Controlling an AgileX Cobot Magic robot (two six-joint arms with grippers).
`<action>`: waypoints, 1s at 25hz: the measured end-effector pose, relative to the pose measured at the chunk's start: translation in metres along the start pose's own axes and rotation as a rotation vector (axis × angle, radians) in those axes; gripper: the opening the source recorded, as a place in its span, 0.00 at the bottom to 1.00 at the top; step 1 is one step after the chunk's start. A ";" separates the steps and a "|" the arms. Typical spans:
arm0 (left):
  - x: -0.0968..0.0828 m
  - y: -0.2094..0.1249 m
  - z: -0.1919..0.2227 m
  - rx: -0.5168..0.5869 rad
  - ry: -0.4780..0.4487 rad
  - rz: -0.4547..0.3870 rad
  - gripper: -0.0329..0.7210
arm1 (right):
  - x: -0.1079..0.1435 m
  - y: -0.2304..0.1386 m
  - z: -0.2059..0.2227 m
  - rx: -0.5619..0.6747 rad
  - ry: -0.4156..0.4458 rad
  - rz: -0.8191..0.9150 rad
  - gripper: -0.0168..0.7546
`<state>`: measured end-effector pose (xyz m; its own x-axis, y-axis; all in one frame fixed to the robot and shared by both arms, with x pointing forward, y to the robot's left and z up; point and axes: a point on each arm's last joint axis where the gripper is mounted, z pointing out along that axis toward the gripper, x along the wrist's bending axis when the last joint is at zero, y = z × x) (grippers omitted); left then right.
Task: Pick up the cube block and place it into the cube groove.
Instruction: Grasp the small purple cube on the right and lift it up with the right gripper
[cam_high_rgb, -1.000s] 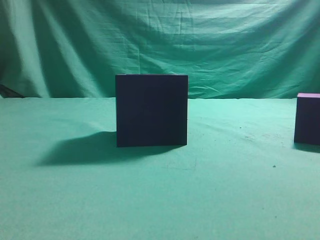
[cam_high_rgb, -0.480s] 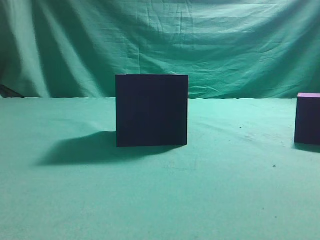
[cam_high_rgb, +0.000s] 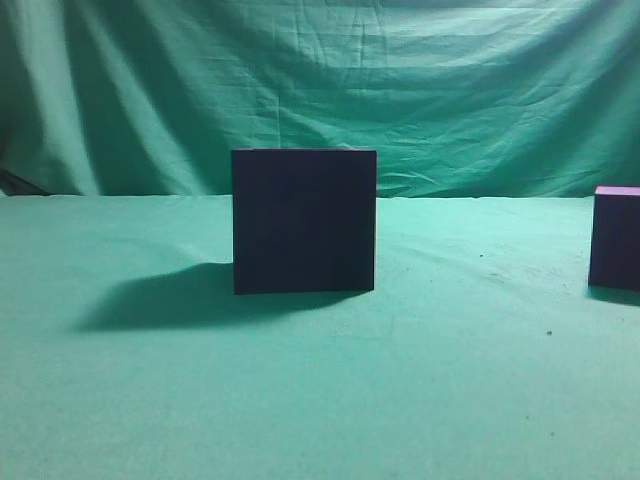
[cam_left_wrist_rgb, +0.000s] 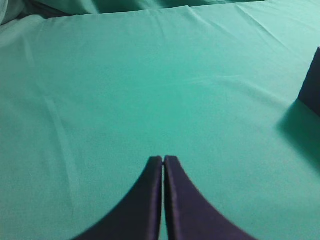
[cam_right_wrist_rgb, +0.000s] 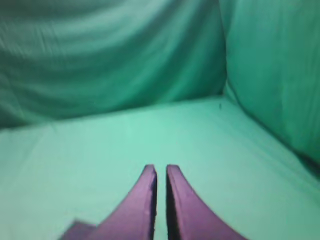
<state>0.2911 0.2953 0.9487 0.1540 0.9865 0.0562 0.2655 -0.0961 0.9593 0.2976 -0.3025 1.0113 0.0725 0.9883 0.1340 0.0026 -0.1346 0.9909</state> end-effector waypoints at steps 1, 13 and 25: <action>0.000 0.000 0.000 0.000 0.000 0.000 0.04 | 0.001 0.004 0.003 0.056 -0.004 -0.002 0.02; 0.000 0.000 0.000 0.000 0.000 0.000 0.04 | 0.015 0.032 0.074 0.758 0.024 -0.020 0.02; 0.000 0.000 0.000 0.000 0.000 0.000 0.04 | 0.084 0.035 0.159 1.195 0.523 -0.580 0.17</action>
<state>0.2911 0.2953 0.9487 0.1540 0.9865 0.0562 0.2655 -0.0961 0.9593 0.4619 -0.2357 1.0552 -0.5991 0.8001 -0.0302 0.7480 0.5727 0.3355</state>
